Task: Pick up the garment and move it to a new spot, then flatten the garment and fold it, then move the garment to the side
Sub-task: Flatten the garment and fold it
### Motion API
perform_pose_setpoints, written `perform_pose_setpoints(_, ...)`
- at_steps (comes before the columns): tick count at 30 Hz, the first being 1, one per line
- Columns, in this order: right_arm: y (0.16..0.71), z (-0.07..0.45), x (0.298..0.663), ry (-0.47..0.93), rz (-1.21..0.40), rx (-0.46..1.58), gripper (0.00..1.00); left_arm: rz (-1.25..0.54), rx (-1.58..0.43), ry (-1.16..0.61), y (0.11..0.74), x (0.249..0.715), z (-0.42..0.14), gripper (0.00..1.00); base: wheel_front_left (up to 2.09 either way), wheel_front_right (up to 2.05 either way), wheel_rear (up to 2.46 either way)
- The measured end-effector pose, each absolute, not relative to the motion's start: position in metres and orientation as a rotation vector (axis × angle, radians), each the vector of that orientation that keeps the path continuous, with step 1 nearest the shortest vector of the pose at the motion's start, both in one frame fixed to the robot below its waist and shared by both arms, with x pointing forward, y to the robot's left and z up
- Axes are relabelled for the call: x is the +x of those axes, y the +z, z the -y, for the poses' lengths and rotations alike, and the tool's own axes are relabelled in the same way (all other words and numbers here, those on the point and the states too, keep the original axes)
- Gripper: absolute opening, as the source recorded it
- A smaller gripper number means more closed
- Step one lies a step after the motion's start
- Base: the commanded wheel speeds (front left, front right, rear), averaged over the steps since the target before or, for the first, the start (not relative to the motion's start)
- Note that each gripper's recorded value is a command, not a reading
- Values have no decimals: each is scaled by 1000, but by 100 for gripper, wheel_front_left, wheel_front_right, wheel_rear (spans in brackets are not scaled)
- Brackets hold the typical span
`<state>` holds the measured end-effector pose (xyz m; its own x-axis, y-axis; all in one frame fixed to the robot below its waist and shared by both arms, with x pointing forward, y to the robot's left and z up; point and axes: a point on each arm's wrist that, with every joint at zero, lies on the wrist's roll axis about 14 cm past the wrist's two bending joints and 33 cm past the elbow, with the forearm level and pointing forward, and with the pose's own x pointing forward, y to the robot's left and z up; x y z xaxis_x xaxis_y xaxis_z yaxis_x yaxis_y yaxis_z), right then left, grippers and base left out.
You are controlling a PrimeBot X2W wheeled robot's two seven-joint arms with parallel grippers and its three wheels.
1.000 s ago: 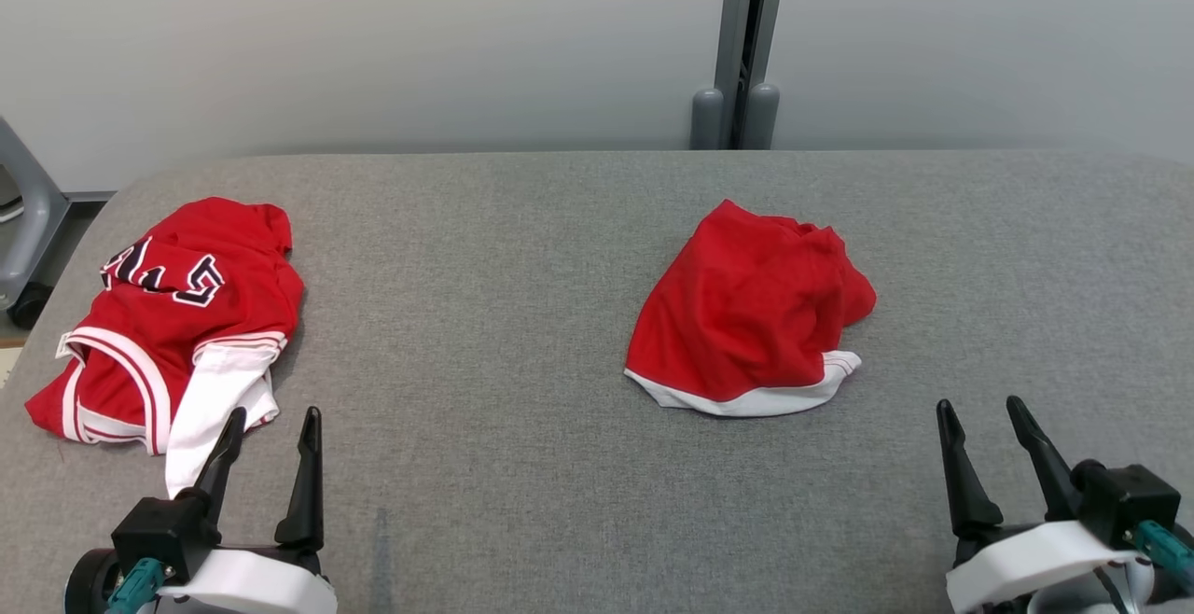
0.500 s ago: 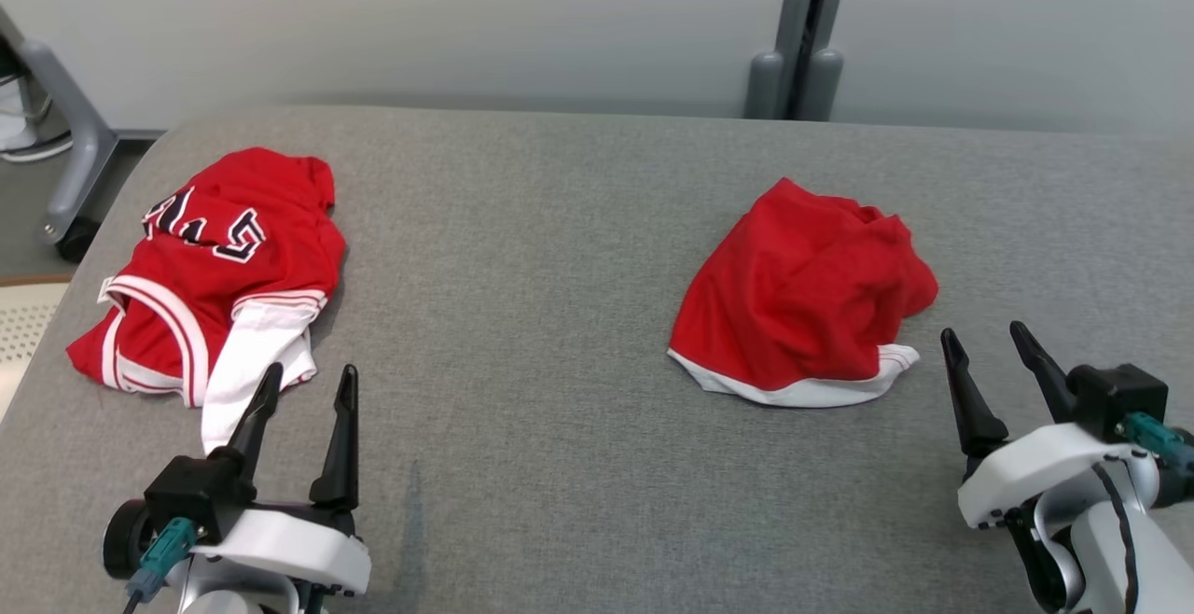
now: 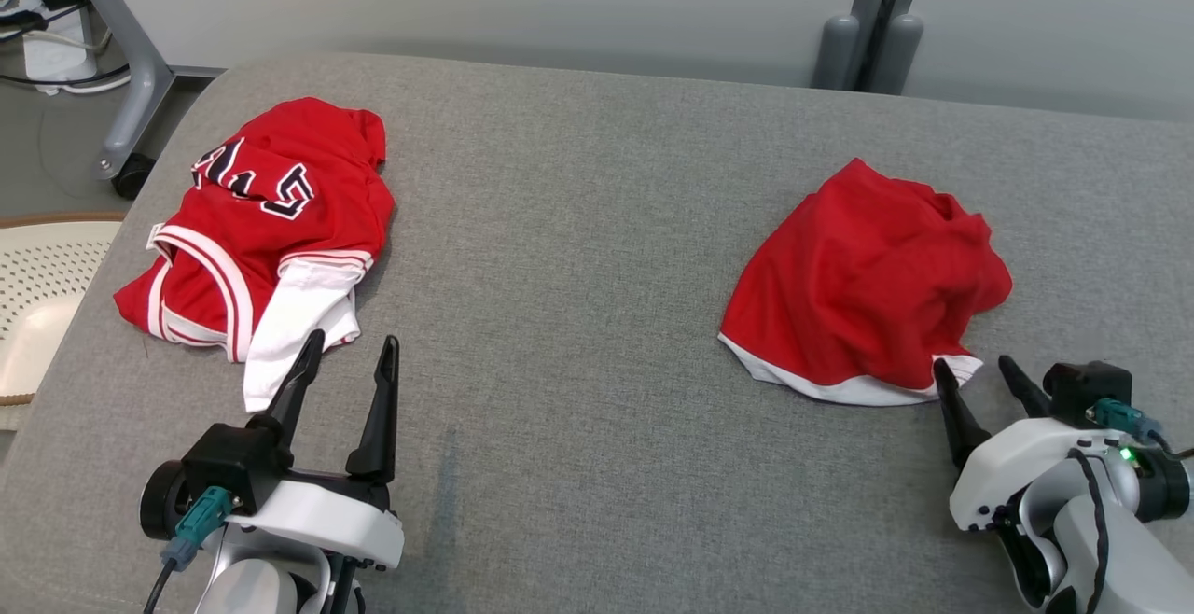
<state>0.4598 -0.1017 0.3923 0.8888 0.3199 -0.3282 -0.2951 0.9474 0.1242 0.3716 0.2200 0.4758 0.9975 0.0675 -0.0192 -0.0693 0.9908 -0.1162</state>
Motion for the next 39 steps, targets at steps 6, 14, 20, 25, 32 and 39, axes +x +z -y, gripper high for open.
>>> perform_pose_setpoints(6,376,90,451,322,-424,114,0,-13,-118,73,477,372,-221,100,0,0,0)
perform_pose_setpoints(14,408,96,465,300,-326,161,0,6,-120,76,483,371,-223,100,0,0,0)
perform_pose_setpoints(20,448,142,471,206,-179,186,0,22,-120,70,487,368,-221,100,0,0,0)
perform_pose_setpoints(25,474,182,463,132,-85,185,0,26,-125,57,488,366,-216,100,0,0,0)
perform_pose_setpoints(32,511,257,453,-6,31,108,0,30,-134,42,489,366,-210,100,0,0,0)
perform_pose_setpoints(39,558,246,457,43,165,73,0,41,-144,37,493,364,-209,100,0,0,0)
